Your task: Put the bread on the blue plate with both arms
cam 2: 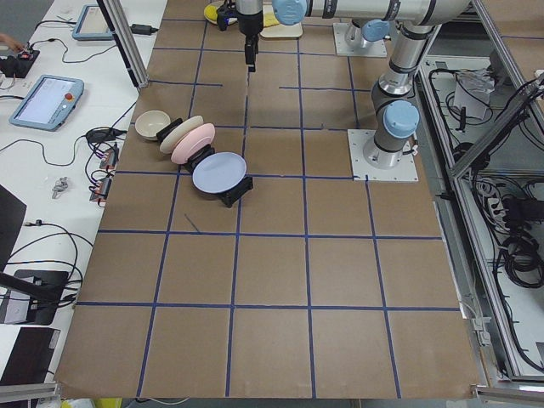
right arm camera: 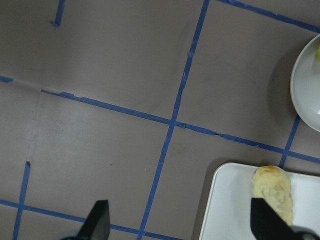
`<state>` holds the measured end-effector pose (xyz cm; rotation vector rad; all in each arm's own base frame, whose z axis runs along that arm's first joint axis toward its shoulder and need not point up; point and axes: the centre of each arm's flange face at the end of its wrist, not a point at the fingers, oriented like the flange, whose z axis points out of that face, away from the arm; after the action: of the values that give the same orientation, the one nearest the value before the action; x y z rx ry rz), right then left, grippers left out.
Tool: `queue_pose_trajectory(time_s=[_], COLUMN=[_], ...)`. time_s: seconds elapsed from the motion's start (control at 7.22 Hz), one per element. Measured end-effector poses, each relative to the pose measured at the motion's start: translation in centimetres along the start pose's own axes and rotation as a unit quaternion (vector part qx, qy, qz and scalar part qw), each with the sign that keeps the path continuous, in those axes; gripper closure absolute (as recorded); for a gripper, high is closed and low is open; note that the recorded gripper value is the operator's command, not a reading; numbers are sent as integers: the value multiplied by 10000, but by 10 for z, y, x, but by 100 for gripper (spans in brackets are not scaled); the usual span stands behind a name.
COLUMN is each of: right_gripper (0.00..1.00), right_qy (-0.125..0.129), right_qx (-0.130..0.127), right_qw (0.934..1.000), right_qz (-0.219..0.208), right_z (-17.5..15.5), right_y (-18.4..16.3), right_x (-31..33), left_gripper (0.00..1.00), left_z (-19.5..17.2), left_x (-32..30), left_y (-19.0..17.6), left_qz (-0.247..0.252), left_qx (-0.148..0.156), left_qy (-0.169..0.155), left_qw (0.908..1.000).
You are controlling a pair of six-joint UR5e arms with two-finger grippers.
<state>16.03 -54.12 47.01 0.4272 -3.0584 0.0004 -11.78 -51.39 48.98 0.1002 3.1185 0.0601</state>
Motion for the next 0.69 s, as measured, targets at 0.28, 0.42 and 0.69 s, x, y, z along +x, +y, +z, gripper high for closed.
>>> queue_pose_trajectory(time_s=[0.28,0.42,0.69], right_gripper=[0,0,1], right_qy=[-14,-17,-24], right_qx=[-41,-56,-131], right_qw=[10000,10000,9999], right_qz=[-2,-8,16], right_z=[4,5,13], right_y=[-1,-1,2], right_x=[-2,-2,6], left_gripper=[0,0,0], left_z=[9,22,72], left_x=[-49,-109,-219], left_y=[-13,-24,-46], left_qz=[-6,-38,111], left_qx=[-32,-81,-146], left_qy=[26,188,662], left_qw=[10000,9998,9976])
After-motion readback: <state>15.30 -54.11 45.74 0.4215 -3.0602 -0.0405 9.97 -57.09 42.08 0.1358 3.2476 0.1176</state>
